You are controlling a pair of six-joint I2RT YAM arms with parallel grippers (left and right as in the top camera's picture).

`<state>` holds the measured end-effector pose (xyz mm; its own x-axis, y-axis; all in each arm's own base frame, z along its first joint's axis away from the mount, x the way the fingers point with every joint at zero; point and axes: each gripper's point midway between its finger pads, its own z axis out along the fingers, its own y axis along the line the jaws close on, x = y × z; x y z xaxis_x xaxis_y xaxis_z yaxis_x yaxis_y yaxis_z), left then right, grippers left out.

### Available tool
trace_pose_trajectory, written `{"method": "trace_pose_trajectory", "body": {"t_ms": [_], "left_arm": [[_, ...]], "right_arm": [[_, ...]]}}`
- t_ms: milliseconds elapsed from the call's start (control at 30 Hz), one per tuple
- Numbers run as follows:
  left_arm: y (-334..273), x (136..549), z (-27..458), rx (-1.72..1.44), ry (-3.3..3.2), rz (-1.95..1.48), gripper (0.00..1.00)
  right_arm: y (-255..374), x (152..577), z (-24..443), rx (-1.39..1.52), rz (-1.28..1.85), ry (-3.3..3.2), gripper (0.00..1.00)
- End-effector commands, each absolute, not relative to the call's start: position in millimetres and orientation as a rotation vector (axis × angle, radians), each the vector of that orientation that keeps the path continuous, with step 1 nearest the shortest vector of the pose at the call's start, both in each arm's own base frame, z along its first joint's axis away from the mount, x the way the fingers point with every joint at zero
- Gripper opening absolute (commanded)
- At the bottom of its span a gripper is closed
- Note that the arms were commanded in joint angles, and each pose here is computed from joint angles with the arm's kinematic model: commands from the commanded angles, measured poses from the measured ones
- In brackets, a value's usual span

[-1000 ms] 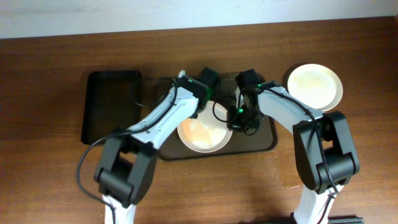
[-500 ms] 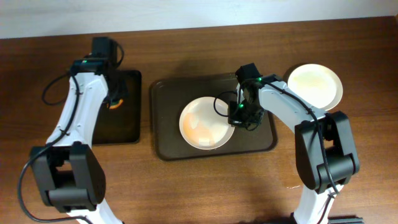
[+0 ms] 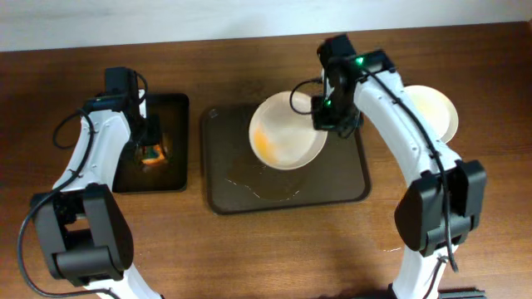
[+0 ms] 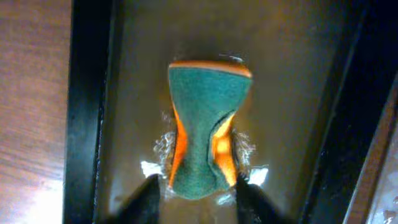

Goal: Clean dirty plates on tray and stack at the side

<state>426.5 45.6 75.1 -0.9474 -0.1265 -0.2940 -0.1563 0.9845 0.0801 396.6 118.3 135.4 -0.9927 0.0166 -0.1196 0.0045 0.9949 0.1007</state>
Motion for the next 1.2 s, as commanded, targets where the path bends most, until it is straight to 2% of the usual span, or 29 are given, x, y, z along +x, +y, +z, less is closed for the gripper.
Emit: {"method": "trace_pose_trajectory", "body": {"t_ms": [0,67,100,133,167,333,500,800,1000,1167], "left_arm": [[45.2,426.1,59.7,-0.19,2.869,0.137,0.52],[45.1,424.0,48.8,-0.19,2.897,0.138,0.61],[45.1,423.7,44.4,-0.19,2.906,0.139,0.7],[45.1,423.6,42.4,-0.19,2.911,0.139,0.82],[45.1,423.8,40.5,-0.19,2.913,0.139,1.0],[45.2,424.1,40.8,-0.19,2.912,0.139,1.0],[45.1,424.0,40.8,-0.19,2.912,0.139,1.0],[45.1,424.0,40.8,-0.19,2.912,0.139,1.0],[45.1,424.0,40.8,-0.19,2.912,0.139,1.0],[45.1,424.0,40.8,-0.19,2.912,0.139,1.0]], "right_arm": [[95.2,408.7,169.3,-0.028,-0.143,2.914,0.04],[97.3,406.3,176.5,-0.076,-0.258,2.885,0.04],[100.8,404.3,177.5,-0.103,-0.295,2.877,0.04],[104.8,402.2,178.2,-0.129,-0.323,2.869,0.04],[111.2,399.1,179.5,-0.168,-0.361,2.857,0.04],[137.6,390.3,188.1,-0.318,-0.521,2.763,0.04],[143.7,388.3,218.7,-0.433,-0.873,2.521,0.04],[155.1,387.1,267.2,-0.488,-1.183,2.187,0.04],[172.4,381.7,302.3,-0.49,-1.316,1.953,0.04],[176.3,380.1,300.5,-0.469,-1.282,1.958,0.04]]}}
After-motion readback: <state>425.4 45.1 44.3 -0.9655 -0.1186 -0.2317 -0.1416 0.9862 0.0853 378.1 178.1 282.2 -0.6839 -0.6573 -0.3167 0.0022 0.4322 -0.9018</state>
